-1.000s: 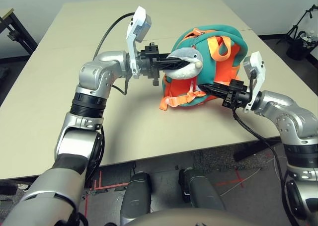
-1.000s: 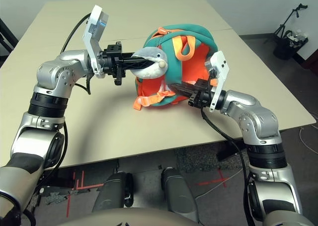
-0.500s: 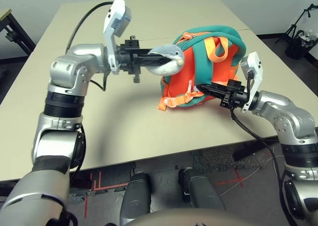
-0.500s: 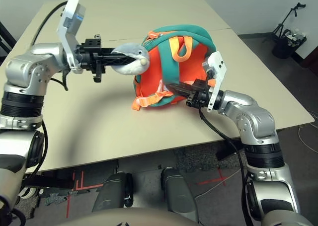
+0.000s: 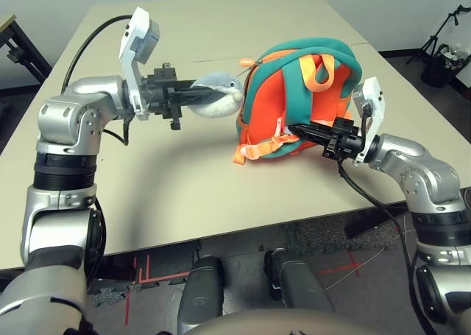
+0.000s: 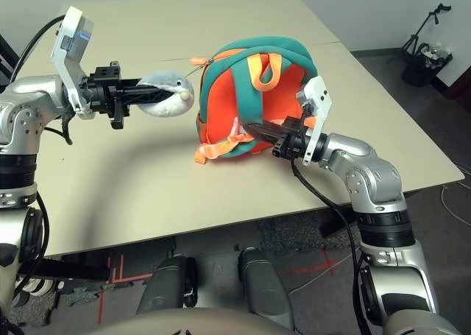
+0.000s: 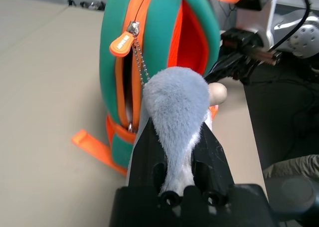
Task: Put the pencil case into the backpack and zip it.
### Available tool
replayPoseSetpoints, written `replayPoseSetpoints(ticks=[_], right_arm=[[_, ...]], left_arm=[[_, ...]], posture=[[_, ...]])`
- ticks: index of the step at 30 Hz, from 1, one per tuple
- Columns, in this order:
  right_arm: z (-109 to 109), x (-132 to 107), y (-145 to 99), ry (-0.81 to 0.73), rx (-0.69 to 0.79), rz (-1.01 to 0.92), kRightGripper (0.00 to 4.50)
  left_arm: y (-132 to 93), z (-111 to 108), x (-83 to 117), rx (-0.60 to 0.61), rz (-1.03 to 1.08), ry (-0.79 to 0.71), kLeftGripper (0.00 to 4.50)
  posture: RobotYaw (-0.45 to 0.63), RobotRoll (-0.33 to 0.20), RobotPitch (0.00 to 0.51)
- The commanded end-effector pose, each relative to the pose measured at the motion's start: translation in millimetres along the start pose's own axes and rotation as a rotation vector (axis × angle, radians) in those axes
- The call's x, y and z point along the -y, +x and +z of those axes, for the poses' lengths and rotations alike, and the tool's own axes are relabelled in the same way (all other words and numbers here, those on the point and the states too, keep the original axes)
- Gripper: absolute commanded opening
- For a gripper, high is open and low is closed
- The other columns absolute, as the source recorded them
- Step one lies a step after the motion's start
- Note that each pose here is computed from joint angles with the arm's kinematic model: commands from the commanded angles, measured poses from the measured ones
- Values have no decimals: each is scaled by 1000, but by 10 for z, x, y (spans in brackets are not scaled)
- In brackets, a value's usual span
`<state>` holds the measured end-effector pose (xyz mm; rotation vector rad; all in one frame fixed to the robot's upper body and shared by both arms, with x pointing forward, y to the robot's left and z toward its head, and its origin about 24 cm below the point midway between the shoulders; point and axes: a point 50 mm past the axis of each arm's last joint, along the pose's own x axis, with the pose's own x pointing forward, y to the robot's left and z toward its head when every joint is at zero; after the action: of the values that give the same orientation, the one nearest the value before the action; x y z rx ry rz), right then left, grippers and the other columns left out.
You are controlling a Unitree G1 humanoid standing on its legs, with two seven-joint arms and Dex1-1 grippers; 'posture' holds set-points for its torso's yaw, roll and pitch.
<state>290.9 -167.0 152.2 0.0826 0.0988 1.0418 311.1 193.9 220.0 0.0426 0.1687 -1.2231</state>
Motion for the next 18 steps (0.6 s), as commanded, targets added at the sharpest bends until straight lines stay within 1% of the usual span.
replayPoseSetpoints(ticks=[1, 6, 8, 12, 18], right_arm=[[-27, -20, 40, 3, -17, 23, 0], [-26, -17, 40, 2, -17, 23, 0], [-25, -15, 43, 0, -17, 24, 0], [-21, -19, 50, 0, -17, 28, 0], [-26, -31, 51, -2, -20, 30, 0]], left_arm=[[-93, -229, -67, -25, 52, -98, 207], [-72, -484, -100, -17, 74, -193, 206], [-59, -604, -128, 3, 89, -254, 206], [-18, -871, -127, -7, 98, -358, 206], [20, -1114, -119, -10, 116, -437, 206]], posture=[[-64, 0, 86], [-62, 0, 84], [-64, 0, 85], [-66, 0, 85], [-75, 0, 87]])
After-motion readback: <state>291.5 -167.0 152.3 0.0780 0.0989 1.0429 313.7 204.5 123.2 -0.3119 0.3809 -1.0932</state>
